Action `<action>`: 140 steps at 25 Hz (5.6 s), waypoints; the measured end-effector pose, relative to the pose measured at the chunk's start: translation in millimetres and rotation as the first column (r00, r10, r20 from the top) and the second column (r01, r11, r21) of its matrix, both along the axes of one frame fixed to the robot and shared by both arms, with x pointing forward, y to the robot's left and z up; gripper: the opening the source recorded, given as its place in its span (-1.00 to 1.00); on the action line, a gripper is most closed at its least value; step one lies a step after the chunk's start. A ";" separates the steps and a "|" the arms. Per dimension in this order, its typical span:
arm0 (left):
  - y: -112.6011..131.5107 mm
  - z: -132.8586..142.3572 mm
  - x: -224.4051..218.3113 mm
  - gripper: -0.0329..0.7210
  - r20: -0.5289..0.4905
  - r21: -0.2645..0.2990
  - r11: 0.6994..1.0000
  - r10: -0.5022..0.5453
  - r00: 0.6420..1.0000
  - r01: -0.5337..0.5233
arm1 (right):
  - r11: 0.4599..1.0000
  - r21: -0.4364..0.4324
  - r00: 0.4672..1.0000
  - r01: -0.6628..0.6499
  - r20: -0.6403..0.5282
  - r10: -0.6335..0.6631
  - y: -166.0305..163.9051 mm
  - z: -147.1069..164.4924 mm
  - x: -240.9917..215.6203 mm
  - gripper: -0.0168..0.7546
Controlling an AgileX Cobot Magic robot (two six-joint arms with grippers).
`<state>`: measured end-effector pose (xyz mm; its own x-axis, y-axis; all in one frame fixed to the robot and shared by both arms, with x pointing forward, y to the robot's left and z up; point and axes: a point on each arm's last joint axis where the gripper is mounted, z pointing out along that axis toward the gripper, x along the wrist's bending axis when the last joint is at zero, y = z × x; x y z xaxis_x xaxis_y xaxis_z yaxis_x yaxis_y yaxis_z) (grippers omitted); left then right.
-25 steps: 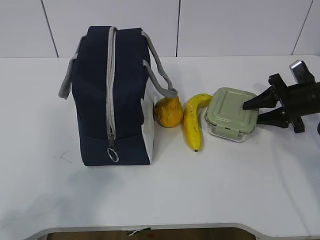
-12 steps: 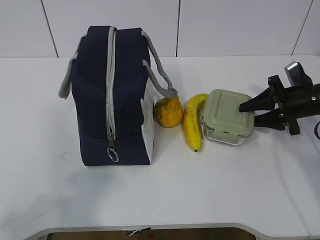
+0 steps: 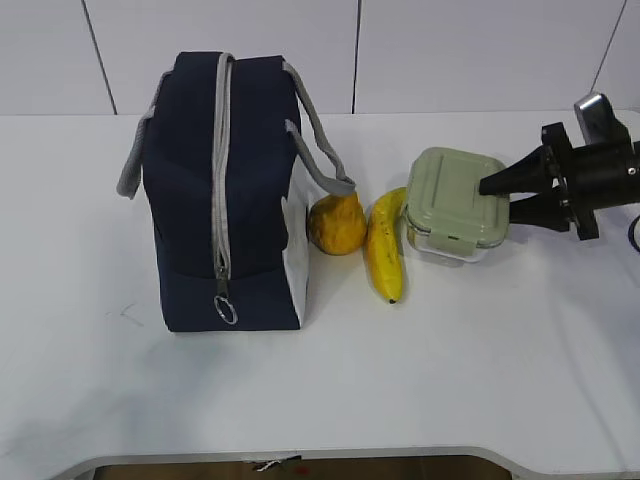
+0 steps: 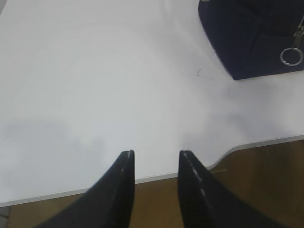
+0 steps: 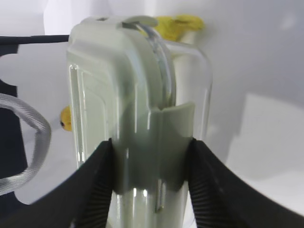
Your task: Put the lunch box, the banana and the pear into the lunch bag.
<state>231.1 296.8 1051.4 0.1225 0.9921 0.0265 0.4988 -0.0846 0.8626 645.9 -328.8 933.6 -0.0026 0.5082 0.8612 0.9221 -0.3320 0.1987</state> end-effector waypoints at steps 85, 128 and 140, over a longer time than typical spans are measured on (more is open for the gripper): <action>-125.6 34.4 371.9 -0.88 -0.328 -0.651 0.675 -0.662 0.674 0.346 | 0.909 -0.308 0.877 -0.281 0.301 0.373 210.6 123.0 -0.6 -0.01; -117.6 24.9 378.6 -0.88 -0.342 -0.619 0.700 -0.648 0.681 0.356 | 0.879 -0.198 0.870 -0.434 0.161 0.466 250.1 72.5 30.1 0.34; -96.4 15.4 381.4 -0.88 -0.442 -0.521 0.793 -0.567 0.695 0.316 | 0.772 -0.487 0.800 -0.409 0.216 0.560 237.1 145.4 36.7 0.30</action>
<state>612.5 200.4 1066.8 0.4160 0.7229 -0.5517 0.8769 -0.1584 0.4538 682.6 -91.7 1079.0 -0.5886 0.6500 0.4807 0.7857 0.3200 0.5293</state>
